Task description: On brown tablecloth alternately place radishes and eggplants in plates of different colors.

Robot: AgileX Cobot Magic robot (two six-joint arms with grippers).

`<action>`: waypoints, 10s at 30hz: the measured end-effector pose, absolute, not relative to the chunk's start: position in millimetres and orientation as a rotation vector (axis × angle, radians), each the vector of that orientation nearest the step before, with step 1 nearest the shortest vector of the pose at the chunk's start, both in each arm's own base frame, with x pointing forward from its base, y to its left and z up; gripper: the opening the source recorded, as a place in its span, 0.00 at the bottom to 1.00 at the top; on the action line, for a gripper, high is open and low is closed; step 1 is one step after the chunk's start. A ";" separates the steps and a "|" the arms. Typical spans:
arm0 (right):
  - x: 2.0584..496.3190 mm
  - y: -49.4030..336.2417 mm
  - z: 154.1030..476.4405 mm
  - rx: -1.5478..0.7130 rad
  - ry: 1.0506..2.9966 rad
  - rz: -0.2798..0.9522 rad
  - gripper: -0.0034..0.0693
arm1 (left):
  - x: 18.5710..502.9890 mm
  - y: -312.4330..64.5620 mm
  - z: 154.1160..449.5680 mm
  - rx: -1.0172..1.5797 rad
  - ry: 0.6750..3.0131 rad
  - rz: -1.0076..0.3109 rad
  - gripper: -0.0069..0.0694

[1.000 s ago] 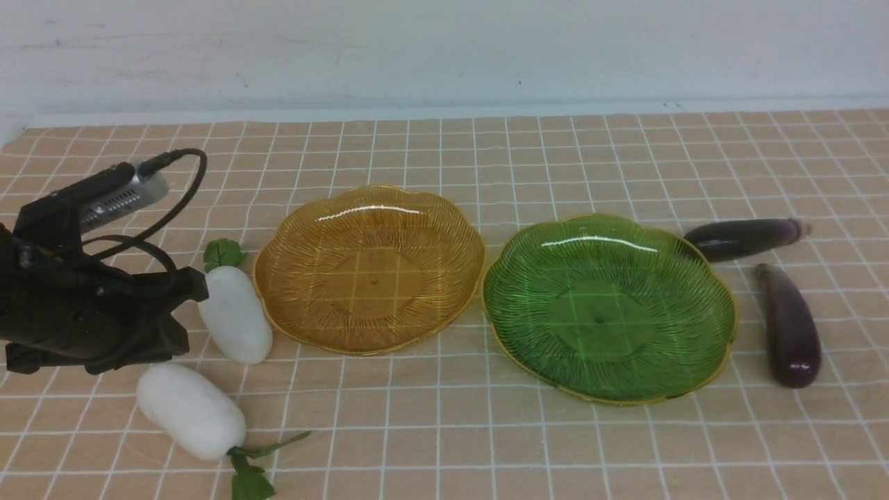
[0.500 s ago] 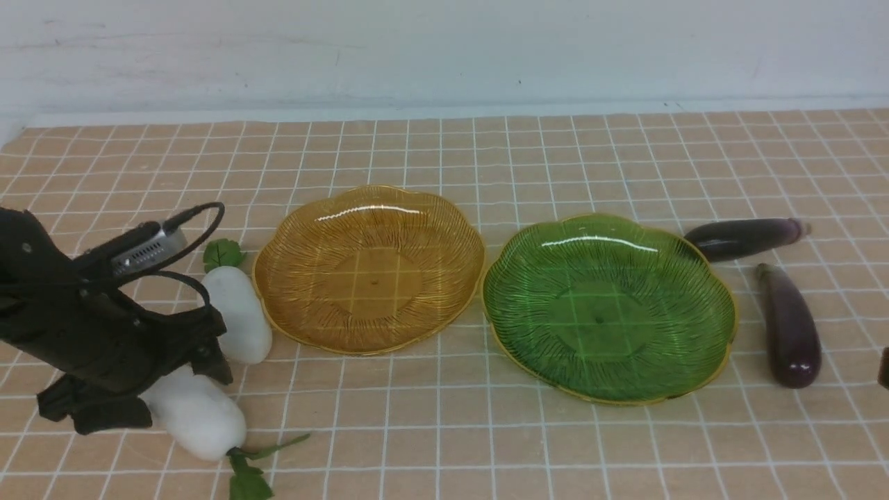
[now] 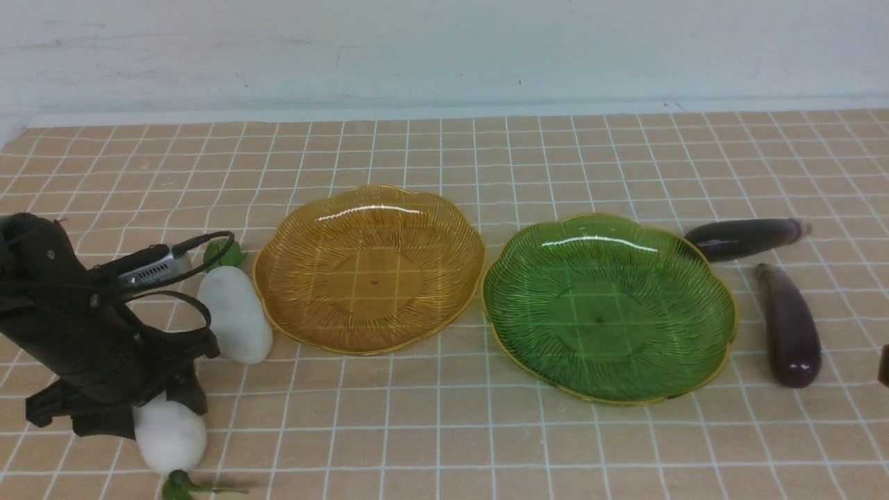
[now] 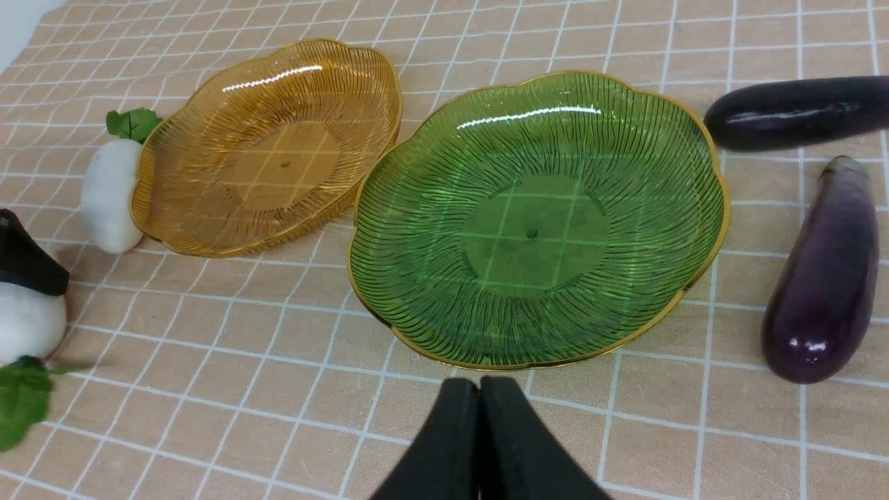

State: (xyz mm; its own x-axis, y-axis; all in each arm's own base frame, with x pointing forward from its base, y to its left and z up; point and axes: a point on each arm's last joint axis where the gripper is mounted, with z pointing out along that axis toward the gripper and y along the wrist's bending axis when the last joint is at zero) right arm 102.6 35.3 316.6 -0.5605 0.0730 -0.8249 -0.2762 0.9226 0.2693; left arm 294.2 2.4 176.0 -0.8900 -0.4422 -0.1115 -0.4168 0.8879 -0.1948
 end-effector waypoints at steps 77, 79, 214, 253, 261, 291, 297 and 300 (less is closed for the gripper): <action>102.1 35.6 316.1 -0.160 2.125 0.458 0.03 | 447.5 15.0 180.1 -0.400 2.973 -0.243 0.55; 102.1 35.6 316.1 -0.161 2.125 0.458 0.03 | 446.7 16.2 181.0 -0.385 2.987 -0.215 0.50; 487.7 -64.3 158.6 1.155 2.539 0.505 0.51 | 234.3 -47.2 418.6 0.340 2.526 -0.171 0.09; 421.6 95.7 238.3 0.097 2.947 0.349 0.87 | 232.1 -47.3 420.4 0.377 2.512 -0.165 0.09; 370.2 85.7 358.6 0.002 2.650 0.381 0.88 | 212.6 -47.8 435.1 0.398 2.442 -0.209 0.09; 51.3 10.2 359.1 -0.078 1.339 0.307 0.03 | 156.0 -53.5 464.4 0.530 2.233 -0.361 0.09; 29.7 5.5 339.8 -0.061 1.082 0.229 0.03 | 119.0 -46.6 446.2 0.501 2.146 -0.344 0.09; 17.4 3.6 334.2 -0.070 0.965 0.216 0.03 | 89.6 -40.0 413.8 0.458 2.062 -0.322 0.09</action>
State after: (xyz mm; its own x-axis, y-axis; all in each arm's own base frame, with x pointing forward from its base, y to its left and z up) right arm 17.4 3.6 334.2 0.5498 0.1517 -0.8214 -0.2135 0.9762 0.0374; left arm 89.6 -40.0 413.8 -0.4654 0.1904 -0.8644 0.4450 0.8945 -0.0426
